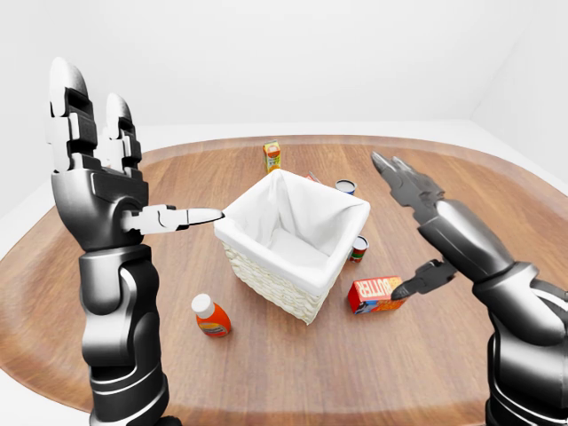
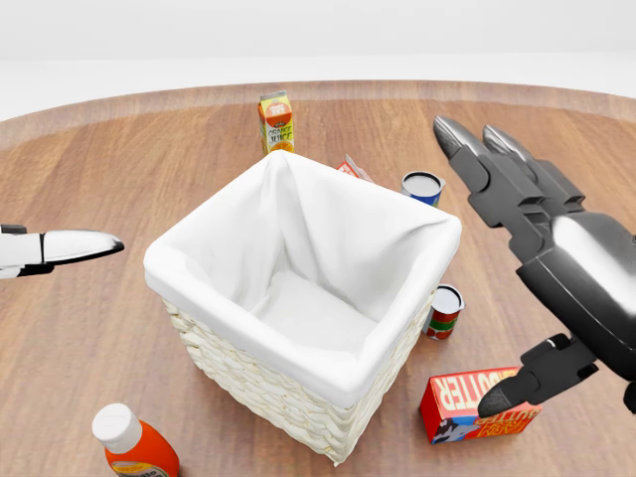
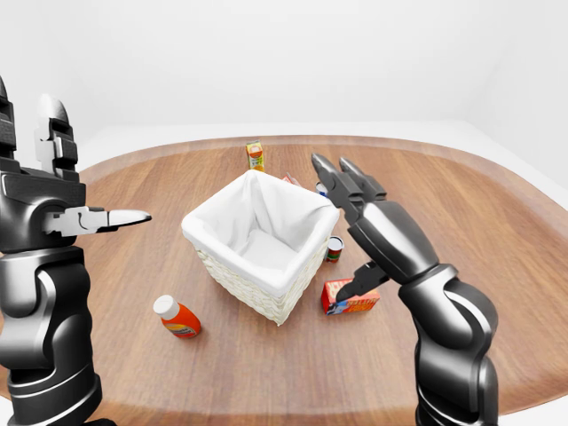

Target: Pick up the butter and put it in the basket.

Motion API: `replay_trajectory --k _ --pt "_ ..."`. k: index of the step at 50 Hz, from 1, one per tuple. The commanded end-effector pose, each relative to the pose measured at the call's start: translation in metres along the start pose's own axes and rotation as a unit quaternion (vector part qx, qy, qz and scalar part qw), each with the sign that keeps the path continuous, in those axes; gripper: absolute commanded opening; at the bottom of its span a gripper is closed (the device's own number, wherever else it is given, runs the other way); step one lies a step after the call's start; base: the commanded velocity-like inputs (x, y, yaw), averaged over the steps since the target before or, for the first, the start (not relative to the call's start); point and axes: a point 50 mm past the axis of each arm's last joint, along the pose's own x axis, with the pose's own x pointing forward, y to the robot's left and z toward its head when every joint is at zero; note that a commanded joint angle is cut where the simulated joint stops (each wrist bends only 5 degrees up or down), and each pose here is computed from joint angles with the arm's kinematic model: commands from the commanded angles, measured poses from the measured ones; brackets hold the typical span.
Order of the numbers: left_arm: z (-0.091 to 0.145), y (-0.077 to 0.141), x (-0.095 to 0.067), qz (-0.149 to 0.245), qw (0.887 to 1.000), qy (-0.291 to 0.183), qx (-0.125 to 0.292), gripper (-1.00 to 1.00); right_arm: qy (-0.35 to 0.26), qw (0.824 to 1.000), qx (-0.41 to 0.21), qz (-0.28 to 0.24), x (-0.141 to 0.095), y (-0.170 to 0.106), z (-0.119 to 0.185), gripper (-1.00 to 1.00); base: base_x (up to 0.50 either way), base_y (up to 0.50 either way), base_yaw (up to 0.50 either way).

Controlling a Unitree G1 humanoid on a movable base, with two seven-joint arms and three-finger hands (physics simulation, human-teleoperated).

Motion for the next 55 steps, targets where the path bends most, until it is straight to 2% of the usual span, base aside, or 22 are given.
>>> replay_trajectory --k 1,10,29,42,55 --pt "0.000 0.001 0.000 0.001 1.000 0.001 0.000 1.00 0.091 0.993 -0.071 0.026 0.008 0.014 -0.017 1.00 0.00 0.00 0.00" --pt "-0.002 0.002 0.000 0.002 1.000 0.005 0.002 1.00 0.155 0.982 -0.103 0.030 0.011 0.022 -0.029 1.00 0.00 0.00 0.00" --pt "-0.003 0.003 -0.001 0.004 1.000 0.009 0.002 1.00 0.258 0.954 -0.133 0.074 0.005 0.045 -0.056 1.00 0.00 0.00 0.00" --pt "-0.005 0.004 -0.001 0.004 1.000 0.013 0.003 1.00 0.289 0.942 -0.127 0.114 0.006 0.062 -0.071 1.00 0.00 0.00 0.00" --pt "-0.005 0.005 -0.002 0.004 1.000 0.013 0.005 1.00 0.308 0.926 -0.116 0.182 0.010 0.093 -0.084 1.00 0.00 0.00 0.00"
